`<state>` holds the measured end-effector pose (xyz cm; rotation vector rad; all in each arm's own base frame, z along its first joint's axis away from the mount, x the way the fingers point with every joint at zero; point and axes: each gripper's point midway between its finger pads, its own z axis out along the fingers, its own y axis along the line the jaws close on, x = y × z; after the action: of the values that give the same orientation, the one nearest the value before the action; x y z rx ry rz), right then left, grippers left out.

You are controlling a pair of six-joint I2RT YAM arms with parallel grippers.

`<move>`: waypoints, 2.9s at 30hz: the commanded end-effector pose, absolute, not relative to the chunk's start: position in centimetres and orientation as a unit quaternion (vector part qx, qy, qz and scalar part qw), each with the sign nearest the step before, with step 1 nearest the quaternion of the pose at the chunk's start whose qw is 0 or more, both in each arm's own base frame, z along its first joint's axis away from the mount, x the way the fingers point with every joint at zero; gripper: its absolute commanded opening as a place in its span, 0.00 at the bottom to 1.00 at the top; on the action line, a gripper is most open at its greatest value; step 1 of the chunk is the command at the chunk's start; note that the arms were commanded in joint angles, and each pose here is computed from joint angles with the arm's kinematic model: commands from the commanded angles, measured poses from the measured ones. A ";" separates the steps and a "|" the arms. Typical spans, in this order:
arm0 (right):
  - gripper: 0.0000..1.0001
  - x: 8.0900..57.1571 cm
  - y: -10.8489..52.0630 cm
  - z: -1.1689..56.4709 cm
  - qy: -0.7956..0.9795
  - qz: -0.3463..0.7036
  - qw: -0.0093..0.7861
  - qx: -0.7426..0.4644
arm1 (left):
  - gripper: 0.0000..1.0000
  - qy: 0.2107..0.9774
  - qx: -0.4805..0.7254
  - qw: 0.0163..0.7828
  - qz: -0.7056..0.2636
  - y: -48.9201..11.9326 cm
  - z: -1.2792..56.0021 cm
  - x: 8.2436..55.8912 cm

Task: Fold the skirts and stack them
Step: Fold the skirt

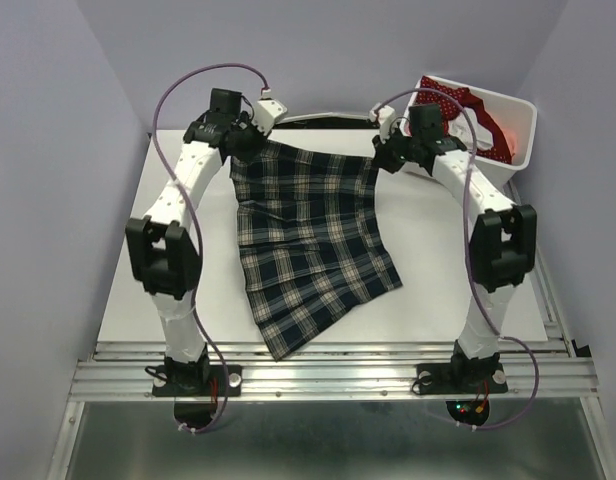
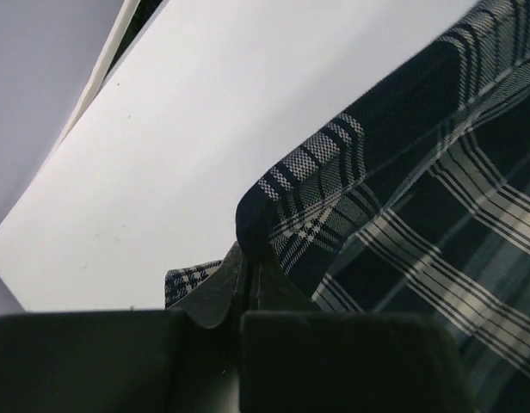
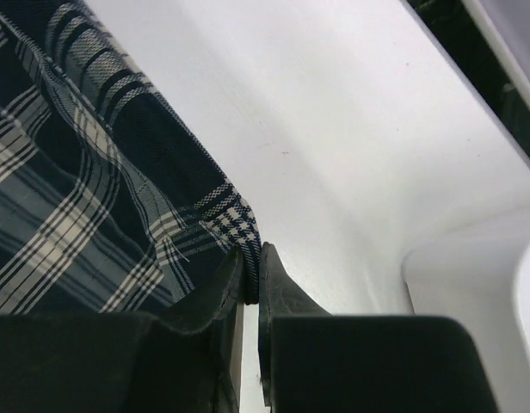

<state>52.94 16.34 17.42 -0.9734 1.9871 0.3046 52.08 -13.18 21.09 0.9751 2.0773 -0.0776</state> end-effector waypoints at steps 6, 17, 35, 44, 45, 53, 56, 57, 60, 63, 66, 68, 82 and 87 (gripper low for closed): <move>0.00 45.2 13.8 21.3 0.699 0.066 0.518 -0.489 | 0.00 0.801 0.439 0.408 -0.015 -14.4 23.3 35.2; 0.01 33.0 13.9 11.7 0.638 0.120 0.435 -0.624 | 0.00 0.785 0.551 0.259 -0.108 -17.2 12.4 21.1; 0.73 28.7 17.9 16.9 0.772 0.319 0.335 -0.437 | 0.77 0.771 0.535 0.300 -0.168 -22.6 16.6 21.9; 0.55 25.7 18.8 7.8 0.866 0.363 0.157 -0.307 | 0.58 0.839 0.472 0.227 -0.147 -24.9 8.3 25.7; 0.55 26.0 18.8 7.2 0.871 0.361 0.150 -0.297 | 0.56 0.845 0.464 0.220 -0.148 -24.9 7.7 25.8; 0.54 34.7 19.2 3.5 0.902 0.294 0.177 -0.262 | 0.38 0.902 0.360 0.185 -0.150 -22.2 4.0 29.5; 0.54 38.4 19.9 2.6 0.905 0.286 0.187 -0.253 | 0.37 0.927 0.289 0.191 -0.146 -19.2 3.7 32.2; 0.54 39.6 20.4 2.8 0.906 0.288 0.192 -0.245 | 0.36 0.929 0.276 0.198 -0.146 -18.7 4.0 33.0; 0.53 44.4 22.3 4.8 0.895 0.307 0.227 -0.232 | 0.37 0.924 0.259 0.240 -0.150 -18.1 6.3 34.8; 0.54 47.5 24.1 8.7 0.877 0.336 0.264 -0.220 | 0.45 0.899 0.269 0.296 -0.177 -19.5 10.5 35.6; 0.55 47.5 24.9 13.7 0.863 0.365 0.288 -0.198 | 0.51 0.874 0.290 0.352 -0.170 -21.2 14.6 35.8; 0.56 46.6 24.9 15.9 0.860 0.379 0.296 -0.172 | 0.54 0.857 0.305 0.390 -0.144 -22.3 17.0 36.2; 0.28 39.0 22.3 9.6 0.864 0.428 0.224 0.141 | 0.66 0.844 0.361 0.380 -0.111 -32.8 14.0 38.3; 0.27 39.2 22.2 6.9 0.854 0.434 0.222 0.184 | 0.70 0.838 0.393 0.365 -0.099 -34.0 11.9 38.3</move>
<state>36.23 21.80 5.53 0.4237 2.5319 1.1380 37.36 -32.18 8.92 0.9951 2.2506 -0.2551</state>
